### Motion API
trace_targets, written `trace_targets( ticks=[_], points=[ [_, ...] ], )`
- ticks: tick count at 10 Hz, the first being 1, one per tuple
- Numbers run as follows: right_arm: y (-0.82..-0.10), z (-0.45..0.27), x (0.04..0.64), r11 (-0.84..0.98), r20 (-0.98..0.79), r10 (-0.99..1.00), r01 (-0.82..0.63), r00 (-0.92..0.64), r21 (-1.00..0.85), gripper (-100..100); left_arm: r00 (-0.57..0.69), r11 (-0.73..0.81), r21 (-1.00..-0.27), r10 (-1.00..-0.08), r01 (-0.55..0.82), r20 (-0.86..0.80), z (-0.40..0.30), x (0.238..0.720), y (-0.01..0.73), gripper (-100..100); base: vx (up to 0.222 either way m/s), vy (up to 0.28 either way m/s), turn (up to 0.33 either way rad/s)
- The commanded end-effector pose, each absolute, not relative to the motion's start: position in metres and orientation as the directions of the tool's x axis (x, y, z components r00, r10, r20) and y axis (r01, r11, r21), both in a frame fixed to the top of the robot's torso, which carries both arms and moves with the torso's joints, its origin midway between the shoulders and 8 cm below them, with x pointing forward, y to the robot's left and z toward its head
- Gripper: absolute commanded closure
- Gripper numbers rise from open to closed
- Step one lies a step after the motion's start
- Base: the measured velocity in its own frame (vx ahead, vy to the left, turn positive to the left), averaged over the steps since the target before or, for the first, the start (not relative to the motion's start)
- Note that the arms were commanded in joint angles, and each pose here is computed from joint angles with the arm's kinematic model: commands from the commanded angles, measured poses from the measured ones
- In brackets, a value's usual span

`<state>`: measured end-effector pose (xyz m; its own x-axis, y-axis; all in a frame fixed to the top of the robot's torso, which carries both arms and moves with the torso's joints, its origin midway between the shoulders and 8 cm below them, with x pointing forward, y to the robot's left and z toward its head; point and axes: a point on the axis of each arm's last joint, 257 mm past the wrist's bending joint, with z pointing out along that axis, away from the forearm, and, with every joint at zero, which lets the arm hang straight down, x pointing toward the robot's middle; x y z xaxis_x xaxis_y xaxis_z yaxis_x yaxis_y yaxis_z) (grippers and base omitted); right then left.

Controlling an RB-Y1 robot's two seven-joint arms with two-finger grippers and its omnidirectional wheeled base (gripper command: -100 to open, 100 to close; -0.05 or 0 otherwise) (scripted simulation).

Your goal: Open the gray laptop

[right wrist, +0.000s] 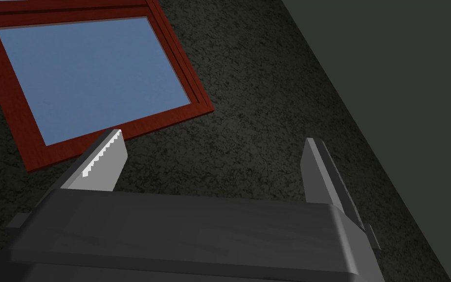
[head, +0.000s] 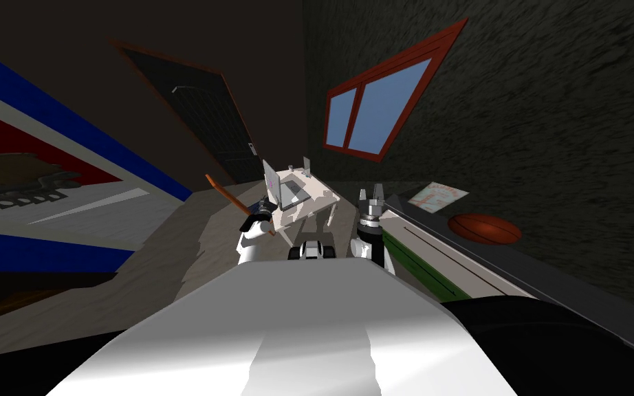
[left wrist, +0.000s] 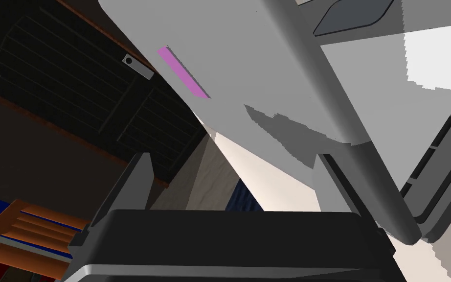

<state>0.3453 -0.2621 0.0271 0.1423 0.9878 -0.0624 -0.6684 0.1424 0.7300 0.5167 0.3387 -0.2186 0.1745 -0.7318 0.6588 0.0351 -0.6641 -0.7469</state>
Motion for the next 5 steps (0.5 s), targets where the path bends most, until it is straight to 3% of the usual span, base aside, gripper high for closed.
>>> trace_targets(
  ticks=[1,5],
  points=[
    [-0.262,0.027,0.345,0.142,-0.062,0.988,-0.668,0.142,0.730,0,0.175,-0.664,-0.747,-0.732,0.035,0.659,-0.219,0.517,0.339,100,0.000,0.000,0.000],
    [-0.262,0.027,0.345,0.142,-0.062,0.988,-0.668,0.142,0.730,0,0.212,-0.581,-0.814,-0.799,-0.030,0.563,-0.214,0.507,0.362,100,0.056,-0.088,0.016]
  ],
)
